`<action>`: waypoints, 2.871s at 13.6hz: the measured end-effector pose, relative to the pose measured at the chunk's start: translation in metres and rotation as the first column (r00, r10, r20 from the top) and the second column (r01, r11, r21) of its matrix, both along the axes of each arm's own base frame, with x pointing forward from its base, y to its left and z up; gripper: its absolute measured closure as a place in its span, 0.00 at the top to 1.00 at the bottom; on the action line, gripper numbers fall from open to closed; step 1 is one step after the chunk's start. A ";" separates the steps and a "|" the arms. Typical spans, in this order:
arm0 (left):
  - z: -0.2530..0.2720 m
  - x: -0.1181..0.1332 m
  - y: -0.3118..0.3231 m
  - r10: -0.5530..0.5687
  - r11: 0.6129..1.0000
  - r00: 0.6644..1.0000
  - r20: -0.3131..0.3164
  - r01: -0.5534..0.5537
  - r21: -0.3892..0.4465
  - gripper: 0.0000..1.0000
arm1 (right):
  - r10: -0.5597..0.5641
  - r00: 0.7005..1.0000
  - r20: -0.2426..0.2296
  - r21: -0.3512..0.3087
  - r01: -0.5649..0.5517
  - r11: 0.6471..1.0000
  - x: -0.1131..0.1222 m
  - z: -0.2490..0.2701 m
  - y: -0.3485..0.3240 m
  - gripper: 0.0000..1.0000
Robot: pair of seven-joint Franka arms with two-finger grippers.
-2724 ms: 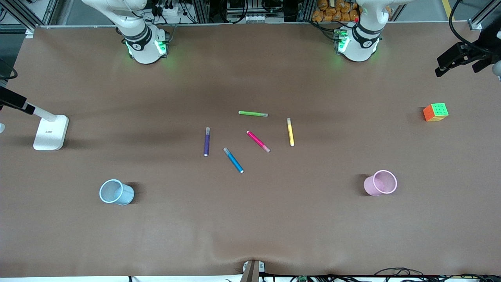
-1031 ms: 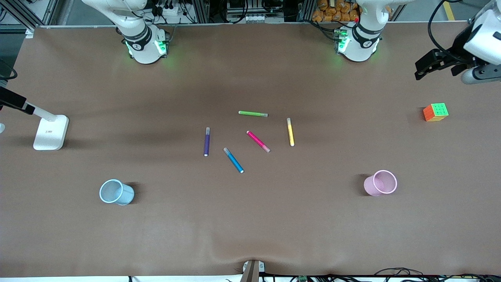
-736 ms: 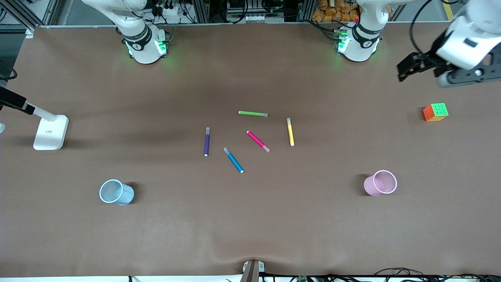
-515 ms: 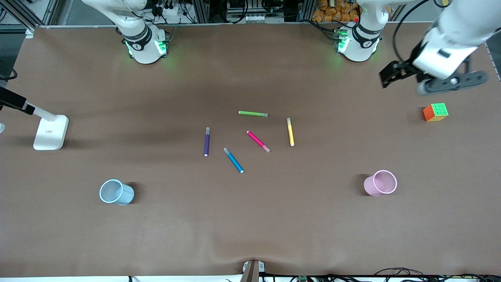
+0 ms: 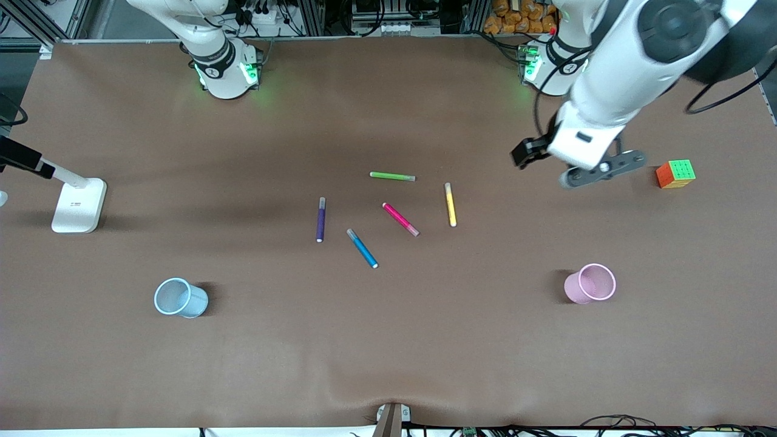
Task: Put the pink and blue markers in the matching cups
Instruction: 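Move the left gripper over the pink marker among the markers, then lower the left gripper and close it on the pink marker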
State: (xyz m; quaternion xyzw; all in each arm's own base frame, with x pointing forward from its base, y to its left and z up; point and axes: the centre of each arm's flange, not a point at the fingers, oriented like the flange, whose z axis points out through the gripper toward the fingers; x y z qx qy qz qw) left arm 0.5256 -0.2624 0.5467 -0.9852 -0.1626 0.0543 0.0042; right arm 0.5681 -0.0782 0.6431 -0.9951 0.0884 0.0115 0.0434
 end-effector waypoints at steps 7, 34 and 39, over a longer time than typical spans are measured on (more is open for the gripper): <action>-0.088 -0.011 -0.104 0.130 0.990 0.991 0.009 -0.130 0.048 1.00 | 0.000 1.000 -0.004 0.000 0.000 1.000 0.001 -0.002 0.000 1.00; -0.345 -0.059 -0.259 0.426 0.889 0.882 0.204 -0.450 0.088 0.73 | 0.021 0.996 -0.091 0.015 -0.020 1.000 0.032 -0.055 0.008 1.00; -0.355 -0.049 -0.250 0.430 0.885 0.876 0.218 -0.457 0.090 0.69 | 0.051 0.991 -0.123 0.021 -0.048 0.999 0.037 -0.068 0.024 1.00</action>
